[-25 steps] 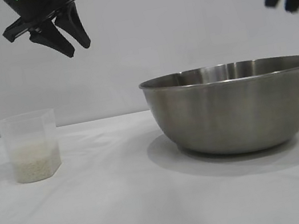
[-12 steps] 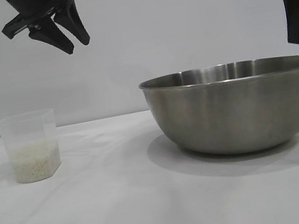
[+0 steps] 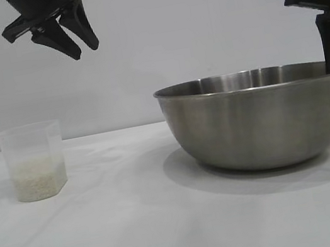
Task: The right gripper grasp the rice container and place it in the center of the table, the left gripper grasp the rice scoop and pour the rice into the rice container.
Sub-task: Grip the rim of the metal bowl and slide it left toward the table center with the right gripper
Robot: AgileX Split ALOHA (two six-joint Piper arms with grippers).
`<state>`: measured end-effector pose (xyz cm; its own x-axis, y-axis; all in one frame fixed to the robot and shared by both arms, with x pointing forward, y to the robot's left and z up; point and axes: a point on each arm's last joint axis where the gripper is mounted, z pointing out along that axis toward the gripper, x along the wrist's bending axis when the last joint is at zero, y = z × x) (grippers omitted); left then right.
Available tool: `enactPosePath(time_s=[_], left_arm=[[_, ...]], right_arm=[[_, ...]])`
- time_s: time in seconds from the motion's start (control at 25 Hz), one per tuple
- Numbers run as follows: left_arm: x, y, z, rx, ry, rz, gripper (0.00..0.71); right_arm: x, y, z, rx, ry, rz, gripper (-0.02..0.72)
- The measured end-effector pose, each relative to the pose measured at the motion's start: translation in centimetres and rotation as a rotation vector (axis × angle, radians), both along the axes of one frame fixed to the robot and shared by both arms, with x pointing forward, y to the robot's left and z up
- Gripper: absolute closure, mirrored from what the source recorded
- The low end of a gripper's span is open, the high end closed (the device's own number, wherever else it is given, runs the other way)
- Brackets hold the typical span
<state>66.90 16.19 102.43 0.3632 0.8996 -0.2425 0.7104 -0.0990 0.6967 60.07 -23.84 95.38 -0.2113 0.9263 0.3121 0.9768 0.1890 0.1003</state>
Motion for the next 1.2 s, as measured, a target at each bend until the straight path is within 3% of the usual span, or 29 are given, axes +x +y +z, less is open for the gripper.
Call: enactPosePath(time_s=[0.04,0.24,0.56,0.92,1.2], left_arm=[[0.0,0.0,0.0,0.002,-0.001,-0.001,0.439],[0.0,0.0,0.0,0.001,-0.002,0.0,0.439],[0.0,0.0,0.0,0.002,-0.002,0.0,0.439],[0.0,0.0,0.0,0.006,-0.003,-0.001,0.439],[0.0,0.0,0.0,0.007,-0.003,-0.001,0.439]], right_arm=[[0.0,0.1,-0.1,0.01,0.003,-0.007,0.703],[0.3,0.8,-0.7,0.058,0.013,-0.019,0.703],[-0.3,5.1,-0.8,0.065,-0.027,0.078,0.703],[-0.1,5.6,-0.8,0.083,-0.049,0.062,0.703],[-0.3,5.5,-0.3,0.065,-0.064,0.096,0.362]])
